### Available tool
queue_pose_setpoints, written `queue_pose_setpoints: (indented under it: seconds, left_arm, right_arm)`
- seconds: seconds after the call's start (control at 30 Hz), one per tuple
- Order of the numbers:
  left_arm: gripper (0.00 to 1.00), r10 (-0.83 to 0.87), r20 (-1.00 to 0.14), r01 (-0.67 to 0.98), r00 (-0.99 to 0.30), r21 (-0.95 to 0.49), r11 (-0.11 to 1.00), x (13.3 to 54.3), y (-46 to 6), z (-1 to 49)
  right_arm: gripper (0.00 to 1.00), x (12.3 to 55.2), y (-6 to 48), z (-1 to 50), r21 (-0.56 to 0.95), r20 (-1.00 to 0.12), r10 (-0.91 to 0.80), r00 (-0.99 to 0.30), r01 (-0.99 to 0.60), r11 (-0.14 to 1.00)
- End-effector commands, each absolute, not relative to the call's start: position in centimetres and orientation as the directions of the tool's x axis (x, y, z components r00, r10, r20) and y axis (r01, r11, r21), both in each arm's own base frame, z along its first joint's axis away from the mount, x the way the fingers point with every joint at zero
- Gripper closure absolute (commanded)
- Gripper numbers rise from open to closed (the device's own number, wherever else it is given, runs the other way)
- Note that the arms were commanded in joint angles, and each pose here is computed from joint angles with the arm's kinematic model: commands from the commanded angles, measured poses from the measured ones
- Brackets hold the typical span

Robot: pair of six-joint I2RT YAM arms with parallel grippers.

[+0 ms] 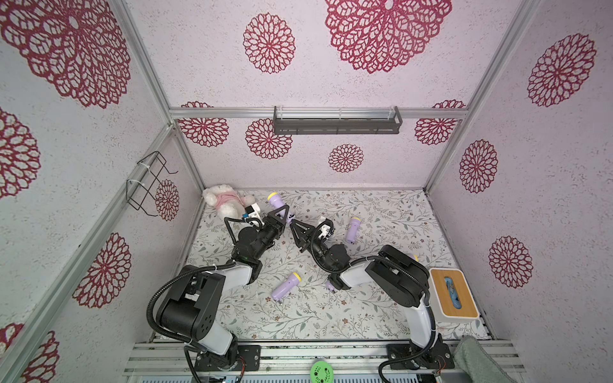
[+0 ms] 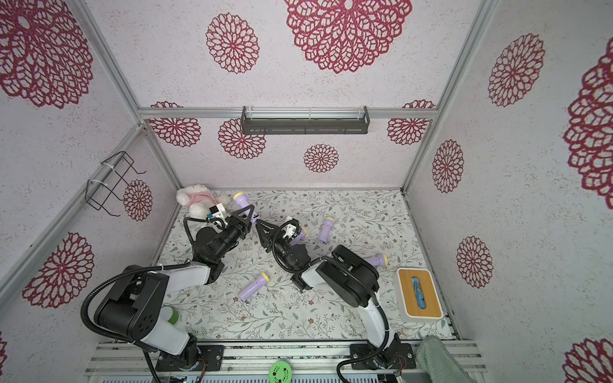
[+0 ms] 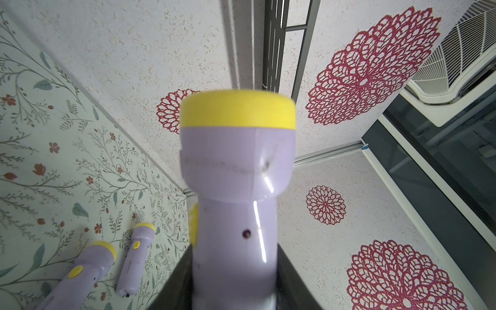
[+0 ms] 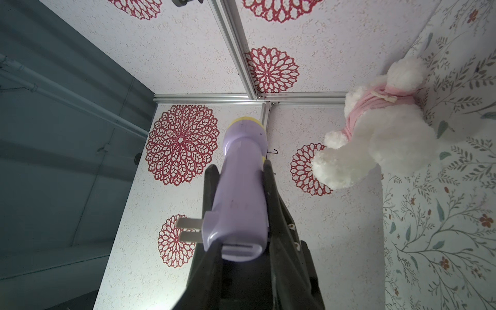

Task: Close the plug at the bottom of the flashlight
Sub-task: Close the plug of the flashlight.

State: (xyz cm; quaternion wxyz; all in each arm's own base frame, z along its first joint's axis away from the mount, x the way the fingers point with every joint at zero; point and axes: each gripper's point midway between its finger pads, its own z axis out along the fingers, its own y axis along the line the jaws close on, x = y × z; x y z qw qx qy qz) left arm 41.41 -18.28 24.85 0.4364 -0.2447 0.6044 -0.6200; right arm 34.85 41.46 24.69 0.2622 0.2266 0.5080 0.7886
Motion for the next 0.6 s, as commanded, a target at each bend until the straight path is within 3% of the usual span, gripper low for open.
queue_pose_setpoints:
  seconds: [0.0,0.57]
  left_arm:
    - [1.00,-0.765,-0.249,0.301,-0.594,-0.951,0.075,39.6,-21.3,25.8]
    - [1.00,-0.785,-0.249,0.295,-0.567,-0.951,0.089,39.7,-20.7,25.9]
  right_arm:
    - [0.62,34.4,40.8,28.3,0.862,0.106,0.642,-0.759,-0.252,-0.440]
    - [0.58,33.7,38.7,30.1,0.853,0.106,0.687,-0.719,-0.289,-0.435]
